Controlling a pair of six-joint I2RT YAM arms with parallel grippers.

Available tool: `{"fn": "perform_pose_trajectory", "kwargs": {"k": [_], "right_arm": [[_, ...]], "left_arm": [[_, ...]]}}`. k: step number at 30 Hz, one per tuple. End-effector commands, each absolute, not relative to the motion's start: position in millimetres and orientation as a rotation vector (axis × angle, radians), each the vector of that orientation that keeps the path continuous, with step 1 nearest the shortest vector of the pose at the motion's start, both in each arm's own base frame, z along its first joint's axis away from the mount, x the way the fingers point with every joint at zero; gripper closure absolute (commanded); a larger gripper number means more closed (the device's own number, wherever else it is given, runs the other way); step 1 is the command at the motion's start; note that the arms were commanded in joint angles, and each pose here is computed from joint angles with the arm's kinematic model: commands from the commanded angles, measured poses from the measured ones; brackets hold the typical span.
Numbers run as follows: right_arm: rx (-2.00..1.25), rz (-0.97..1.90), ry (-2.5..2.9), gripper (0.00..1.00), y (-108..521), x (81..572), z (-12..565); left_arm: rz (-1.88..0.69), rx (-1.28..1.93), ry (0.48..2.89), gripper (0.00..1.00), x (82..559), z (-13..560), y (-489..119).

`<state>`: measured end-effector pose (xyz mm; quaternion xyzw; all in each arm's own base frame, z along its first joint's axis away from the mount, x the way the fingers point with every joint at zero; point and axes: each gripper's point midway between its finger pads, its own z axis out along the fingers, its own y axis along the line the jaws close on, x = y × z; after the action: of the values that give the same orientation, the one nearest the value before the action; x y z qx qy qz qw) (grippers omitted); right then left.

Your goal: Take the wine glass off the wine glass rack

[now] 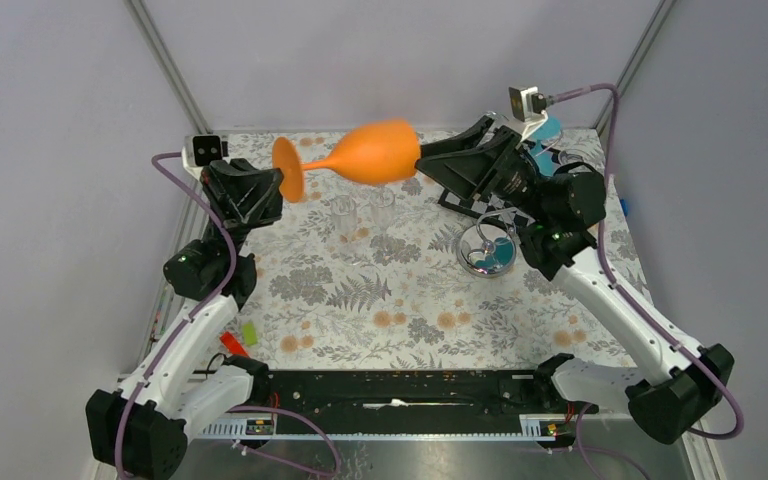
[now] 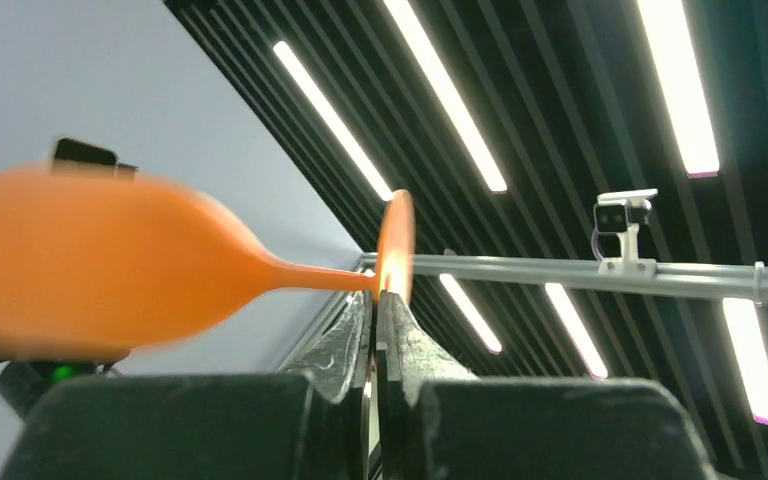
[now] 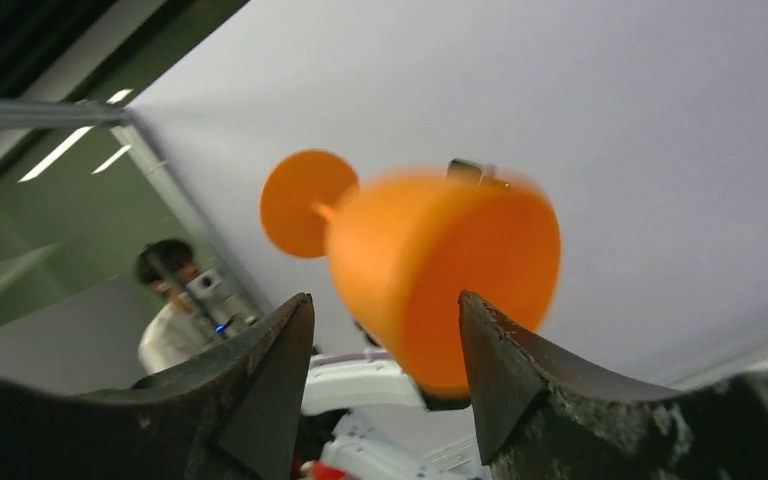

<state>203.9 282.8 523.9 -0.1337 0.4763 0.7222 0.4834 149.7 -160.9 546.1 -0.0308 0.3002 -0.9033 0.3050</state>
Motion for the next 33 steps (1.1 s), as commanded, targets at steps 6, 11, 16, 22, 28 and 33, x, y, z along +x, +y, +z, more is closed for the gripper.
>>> {"fn": "perform_pose_trajectory", "kwargs": {"k": [6, 11, 16, 22, 28, 33], "right_arm": [[-0.574, 1.924, 0.967, 0.35, 275, 144, 552], [-0.619, 1.926, 0.921, 0.34, 269, 132, 556], [-0.755, 1.923, 0.852, 0.33, 269, 112, 558], [-0.833, 1.909, 0.830, 0.43, 284, 109, 561], [-0.843, 1.945, 0.796, 0.63, 291, 113, 569], [-0.835, 1.947, 0.795, 0.86, 292, 116, 573]], "left_arm": [[-2.318, 0.166, 0.628, 1.00, 104, 583, -150], [-2.300, 0.166, 0.642, 1.00, 106, 583, -152], [-2.304, 0.162, 0.643, 1.00, 107, 584, -152], [-2.340, 0.147, 0.673, 1.00, 108, 582, -154], [-2.352, 0.160, 0.661, 1.00, 100, 584, -151], [-2.352, 0.163, 0.658, 1.00, 98, 583, -150]]}}
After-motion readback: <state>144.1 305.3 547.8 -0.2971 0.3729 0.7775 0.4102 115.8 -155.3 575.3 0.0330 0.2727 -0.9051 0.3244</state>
